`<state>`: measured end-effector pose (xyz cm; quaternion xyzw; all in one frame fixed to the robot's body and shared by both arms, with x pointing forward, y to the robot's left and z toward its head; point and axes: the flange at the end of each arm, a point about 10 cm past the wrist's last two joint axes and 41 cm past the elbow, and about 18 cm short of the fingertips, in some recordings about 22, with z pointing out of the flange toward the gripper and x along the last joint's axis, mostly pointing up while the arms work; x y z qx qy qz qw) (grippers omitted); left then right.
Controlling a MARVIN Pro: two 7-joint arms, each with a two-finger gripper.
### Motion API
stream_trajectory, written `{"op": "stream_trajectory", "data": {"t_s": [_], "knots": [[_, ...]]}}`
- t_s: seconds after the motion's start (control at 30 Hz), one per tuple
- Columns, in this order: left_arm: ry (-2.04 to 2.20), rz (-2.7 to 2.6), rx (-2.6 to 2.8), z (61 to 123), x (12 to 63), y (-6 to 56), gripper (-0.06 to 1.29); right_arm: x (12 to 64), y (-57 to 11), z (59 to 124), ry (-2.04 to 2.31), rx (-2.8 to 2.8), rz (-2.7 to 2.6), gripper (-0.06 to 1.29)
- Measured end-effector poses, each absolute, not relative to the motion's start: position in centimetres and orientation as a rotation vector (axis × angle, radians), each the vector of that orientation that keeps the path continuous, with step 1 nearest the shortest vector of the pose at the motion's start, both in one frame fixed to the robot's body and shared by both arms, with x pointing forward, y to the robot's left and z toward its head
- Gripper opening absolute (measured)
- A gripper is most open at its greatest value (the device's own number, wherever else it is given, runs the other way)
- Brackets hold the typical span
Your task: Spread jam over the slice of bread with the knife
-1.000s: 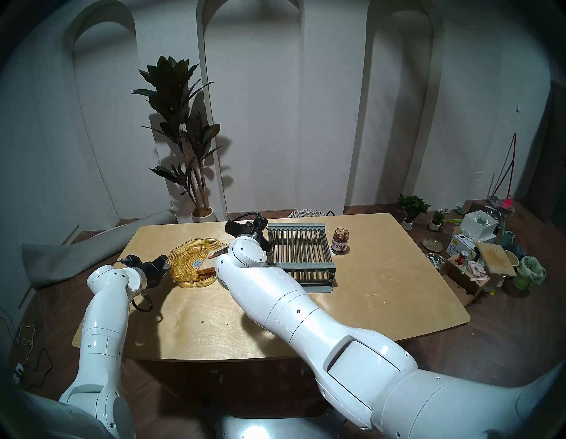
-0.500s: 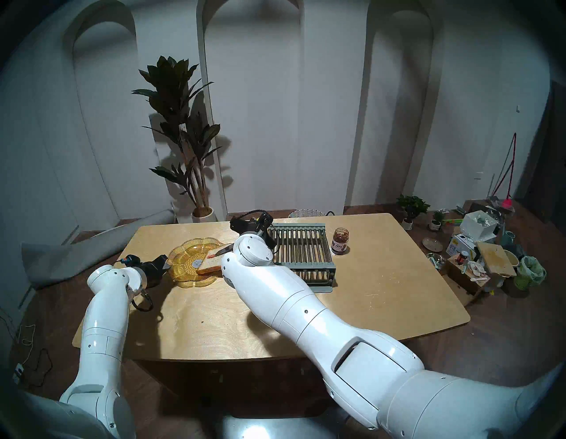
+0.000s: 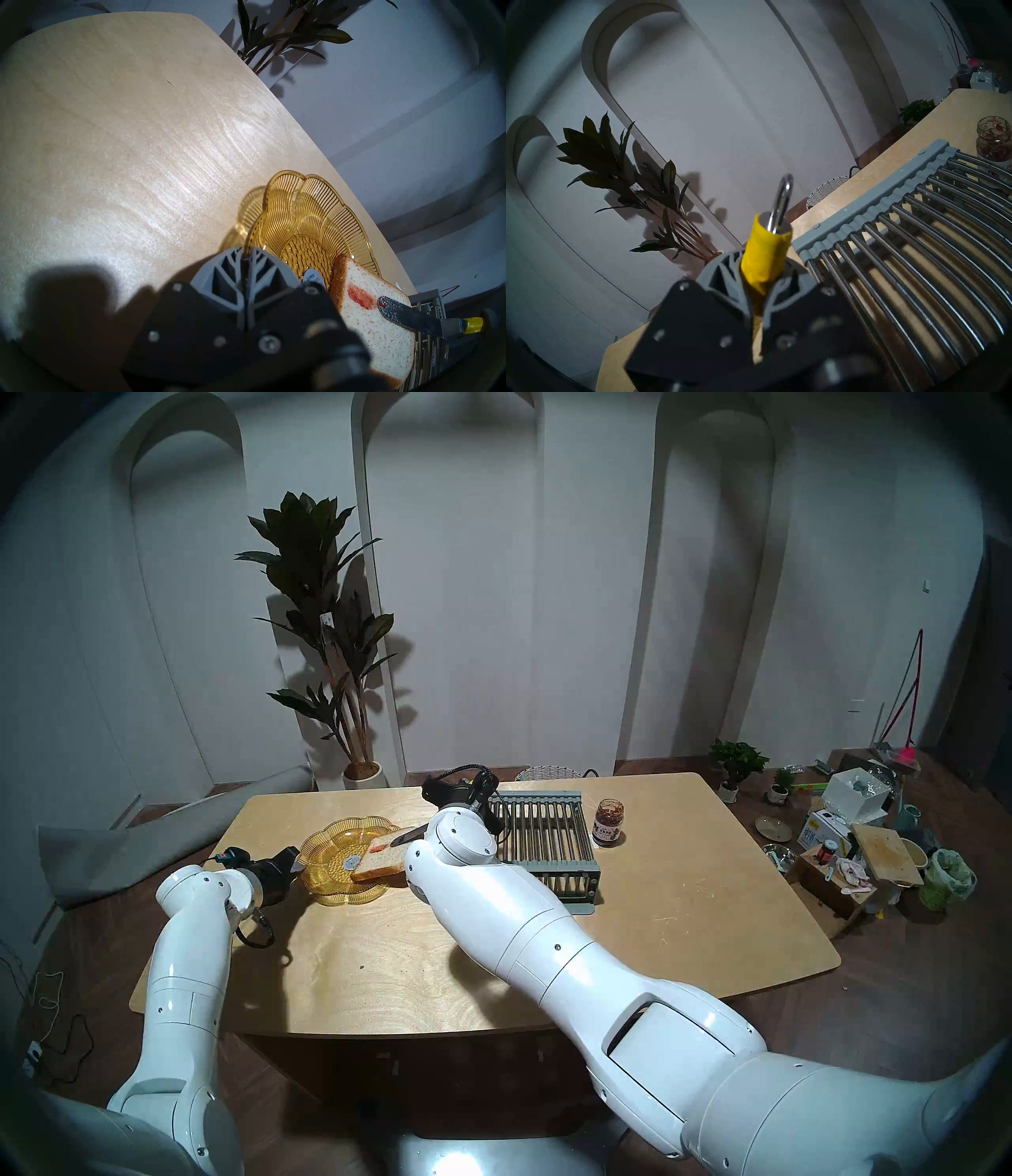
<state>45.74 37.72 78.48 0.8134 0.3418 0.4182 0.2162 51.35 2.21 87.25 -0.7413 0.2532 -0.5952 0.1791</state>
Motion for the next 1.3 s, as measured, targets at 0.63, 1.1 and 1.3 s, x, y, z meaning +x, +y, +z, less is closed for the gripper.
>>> {"op": "stream_trajectory", "data": {"t_s": [0.63, 1.1, 1.3], "knots": [[0.961, 1.163, 2.259, 78.6, 45.8, 37.6, -0.03, 51.5, 0.6, 88.8, 0.745, -2.068, -1.702, 0.02], [0.949, 1.171, 2.271, 79.0, 46.0, 36.2, -0.03, 51.3, -0.3, 90.5, 0.762, -2.02, -1.697, 0.02], [0.932, 1.193, 2.273, 79.6, 46.1, 35.5, 0.18, 51.1, -0.3, 91.0, 0.76, -2.005, -1.685, 0.02]]}}
